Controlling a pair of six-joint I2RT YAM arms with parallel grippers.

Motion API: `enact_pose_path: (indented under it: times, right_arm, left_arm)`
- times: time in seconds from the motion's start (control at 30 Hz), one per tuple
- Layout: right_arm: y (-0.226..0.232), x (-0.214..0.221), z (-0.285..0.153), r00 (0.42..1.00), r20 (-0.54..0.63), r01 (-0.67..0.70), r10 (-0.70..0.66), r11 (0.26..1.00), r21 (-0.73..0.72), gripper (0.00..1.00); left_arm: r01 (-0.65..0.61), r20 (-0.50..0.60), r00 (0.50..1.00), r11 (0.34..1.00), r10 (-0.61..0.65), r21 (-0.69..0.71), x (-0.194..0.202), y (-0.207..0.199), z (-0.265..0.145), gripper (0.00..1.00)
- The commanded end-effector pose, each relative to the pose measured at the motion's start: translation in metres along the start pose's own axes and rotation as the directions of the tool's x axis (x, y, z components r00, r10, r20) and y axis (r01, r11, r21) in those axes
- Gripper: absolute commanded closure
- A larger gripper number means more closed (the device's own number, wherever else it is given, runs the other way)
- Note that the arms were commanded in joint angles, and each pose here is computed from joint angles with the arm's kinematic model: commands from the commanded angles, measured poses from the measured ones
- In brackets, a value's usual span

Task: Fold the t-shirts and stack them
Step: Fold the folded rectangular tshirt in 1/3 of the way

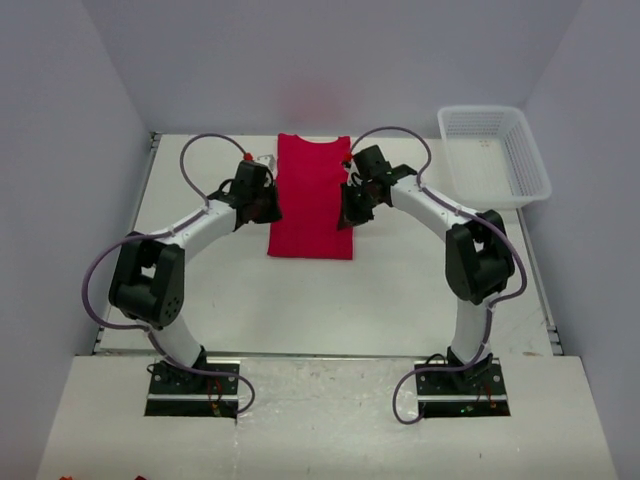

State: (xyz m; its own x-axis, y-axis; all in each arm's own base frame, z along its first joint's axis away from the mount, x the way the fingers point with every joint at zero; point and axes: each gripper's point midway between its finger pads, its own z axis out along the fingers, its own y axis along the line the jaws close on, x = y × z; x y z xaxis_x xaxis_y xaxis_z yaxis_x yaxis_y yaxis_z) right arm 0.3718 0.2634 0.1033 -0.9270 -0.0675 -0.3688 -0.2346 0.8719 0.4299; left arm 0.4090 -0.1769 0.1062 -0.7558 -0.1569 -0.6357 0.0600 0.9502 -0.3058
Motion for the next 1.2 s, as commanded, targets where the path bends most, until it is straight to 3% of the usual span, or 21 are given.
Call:
enact_pose_path:
  times: [0.0, 0.2, 0.43, 0.63, 0.9, 1.17]
  right_arm:
    - [0.029, 0.0, 0.006, 1.0, -0.016, -0.02, 0.017, 0.989, -0.148, 1.0]
    - [0.023, 0.005, 0.022, 0.997, -0.071, -0.043, 0.034, 0.989, -0.139, 1.0]
    - [0.019, 0.009, 0.039, 0.993, -0.109, -0.062, 0.047, 0.989, -0.135, 1.0]
    - [0.011, 0.02, 0.045, 0.991, -0.125, -0.071, 0.056, 0.99, -0.123, 1.0]
    - [0.002, 0.034, 0.058, 0.983, -0.161, -0.102, 0.085, 0.99, -0.102, 1.0]
    - [-0.014, 0.059, 0.069, 0.966, -0.203, -0.167, 0.158, 0.986, -0.026, 1.0]
  left_arm:
    - [0.037, -0.034, 0.999, 0.979, -0.03, 0.203, 0.006, -0.031, 0.004, 1.0]
    - [0.021, -0.032, 0.999, 0.968, -0.013, 0.25, -0.004, -0.033, 0.019, 1.0]
    - [0.094, -0.064, 0.995, 0.961, -0.08, 0.262, -0.022, 0.0, 0.055, 1.0]
    - [0.098, -0.065, 0.995, 0.943, -0.081, 0.318, -0.046, 0.004, 0.081, 1.0]
    - [0.153, -0.116, 0.986, 0.93, -0.121, 0.335, -0.027, 0.014, 0.112, 1.0]
    - [0.214, -0.179, 0.968, 0.952, -0.176, 0.219, 0.009, 0.042, 0.114, 1.0]
